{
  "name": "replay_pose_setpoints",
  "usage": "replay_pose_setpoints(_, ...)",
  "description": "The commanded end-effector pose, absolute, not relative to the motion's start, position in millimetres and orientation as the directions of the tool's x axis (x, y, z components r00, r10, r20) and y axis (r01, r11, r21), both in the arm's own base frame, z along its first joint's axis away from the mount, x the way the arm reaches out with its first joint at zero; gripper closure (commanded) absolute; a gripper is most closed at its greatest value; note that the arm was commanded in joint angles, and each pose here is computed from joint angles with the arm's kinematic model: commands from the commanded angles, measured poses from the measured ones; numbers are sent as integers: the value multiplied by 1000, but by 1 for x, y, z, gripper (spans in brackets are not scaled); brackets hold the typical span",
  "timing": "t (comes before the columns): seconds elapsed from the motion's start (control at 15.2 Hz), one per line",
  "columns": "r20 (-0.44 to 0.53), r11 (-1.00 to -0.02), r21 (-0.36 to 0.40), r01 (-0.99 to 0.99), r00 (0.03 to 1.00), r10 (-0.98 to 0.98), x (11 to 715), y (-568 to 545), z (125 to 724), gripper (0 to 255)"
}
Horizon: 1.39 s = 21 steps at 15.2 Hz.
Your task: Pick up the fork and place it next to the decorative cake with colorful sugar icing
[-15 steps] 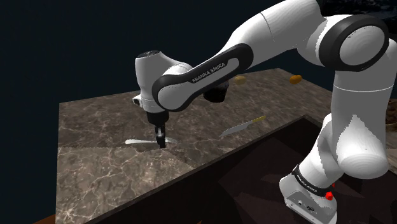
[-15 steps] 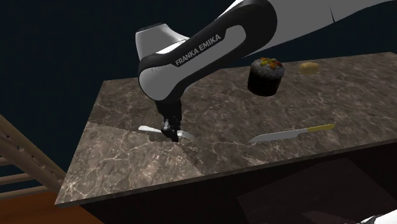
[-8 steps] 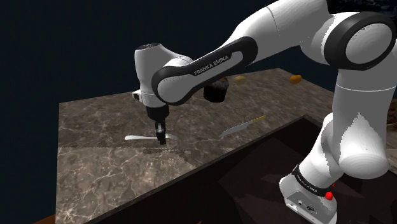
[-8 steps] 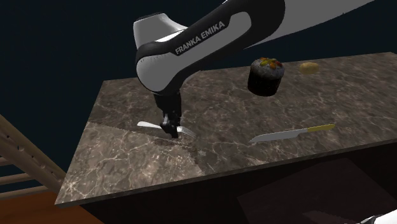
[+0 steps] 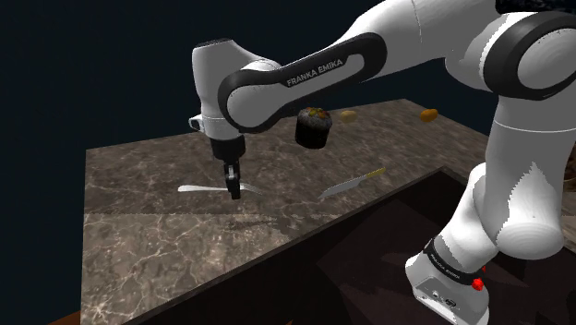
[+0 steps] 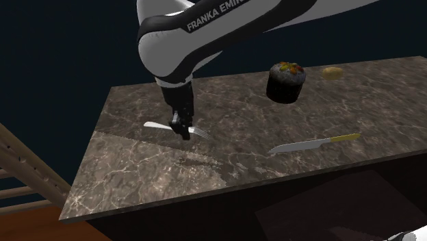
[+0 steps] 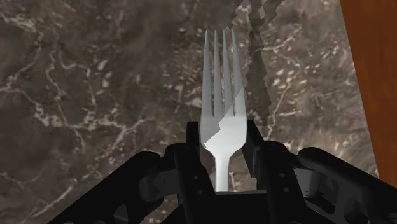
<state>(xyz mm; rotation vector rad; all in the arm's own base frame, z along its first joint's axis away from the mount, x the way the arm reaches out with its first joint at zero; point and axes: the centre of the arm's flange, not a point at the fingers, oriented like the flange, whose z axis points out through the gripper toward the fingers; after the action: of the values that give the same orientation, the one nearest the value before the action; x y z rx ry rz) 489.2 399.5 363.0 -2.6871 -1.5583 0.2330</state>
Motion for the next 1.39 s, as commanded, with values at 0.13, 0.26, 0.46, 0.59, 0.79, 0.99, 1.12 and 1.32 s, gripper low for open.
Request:
replay_pose_setpoints(0.13,-116,-499,-98,861,488,865,489,399,385,255)
replay_pose_setpoints(0.26,-116,-499,-98,861,488,865,489,399,395,255)
replay_pose_setpoints(0.46,-116,-499,-98,861,488,865,489,399,411,255)
replay_pose_setpoints(0.59,-116,-499,-98,861,488,865,489,399,422,255)
replay_pose_setpoints(0.79,-116,-499,-98,861,488,865,489,399,437,255)
replay_pose_setpoints(0.99,-116,-499,-98,861,488,865,489,399,453,255)
replay_pose_setpoints(1.12,-116,-499,-98,861,488,865,489,399,464,255)
replay_pose_setpoints(1.32,-116,-499,-98,861,488,865,489,399,480,255)
